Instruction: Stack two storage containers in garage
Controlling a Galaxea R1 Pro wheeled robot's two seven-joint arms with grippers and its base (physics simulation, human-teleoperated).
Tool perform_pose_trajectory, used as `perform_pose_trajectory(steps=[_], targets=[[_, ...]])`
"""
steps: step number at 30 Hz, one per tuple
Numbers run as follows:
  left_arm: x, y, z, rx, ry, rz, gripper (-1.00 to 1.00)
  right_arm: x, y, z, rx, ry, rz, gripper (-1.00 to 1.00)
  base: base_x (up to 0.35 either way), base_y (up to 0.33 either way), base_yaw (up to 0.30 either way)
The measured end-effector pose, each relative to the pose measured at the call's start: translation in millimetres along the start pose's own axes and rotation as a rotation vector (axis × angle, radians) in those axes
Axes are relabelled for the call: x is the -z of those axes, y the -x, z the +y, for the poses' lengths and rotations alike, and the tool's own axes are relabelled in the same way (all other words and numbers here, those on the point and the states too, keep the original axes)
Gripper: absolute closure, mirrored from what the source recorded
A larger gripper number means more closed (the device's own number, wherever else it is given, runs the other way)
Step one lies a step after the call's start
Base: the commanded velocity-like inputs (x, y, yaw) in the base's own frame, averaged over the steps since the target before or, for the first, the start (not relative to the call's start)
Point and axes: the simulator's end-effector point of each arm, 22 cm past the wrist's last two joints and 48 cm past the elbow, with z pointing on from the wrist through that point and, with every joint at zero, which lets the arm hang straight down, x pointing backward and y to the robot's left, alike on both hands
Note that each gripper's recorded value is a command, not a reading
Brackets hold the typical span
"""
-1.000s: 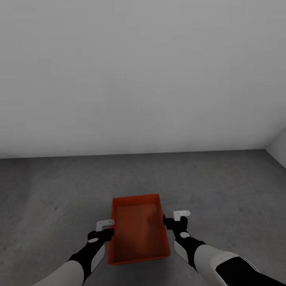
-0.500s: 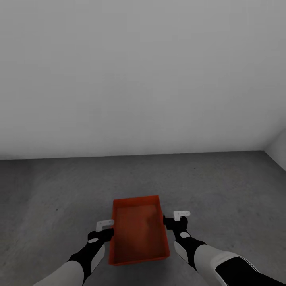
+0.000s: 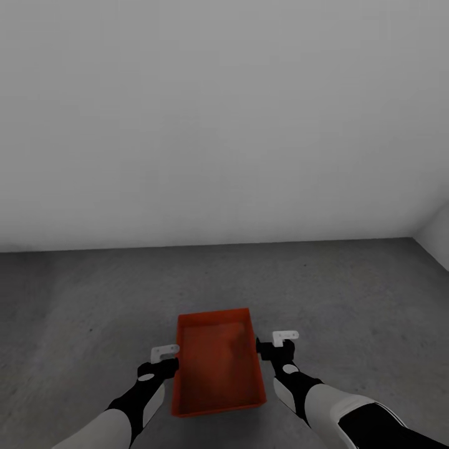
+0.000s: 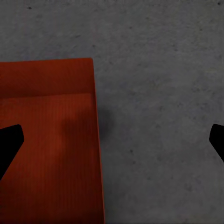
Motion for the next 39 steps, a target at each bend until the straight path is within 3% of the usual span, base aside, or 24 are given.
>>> perform_pose_trajectory(steps=[12,39], targets=[[-0.2,-1.4,0.7,0.004,0.002,0.005,-1.0,-0.3,0.2,0.0,0.0,0.0,0.0,-1.0,-0.036,0.0,0.0],[-0.2,-4.4,-0.4,0.018,0.001,0.013,-1.0,-0.4,-0.2,0.3,0.001,0.001,0.0,-1.0,-0.335,0.0,0.0]])
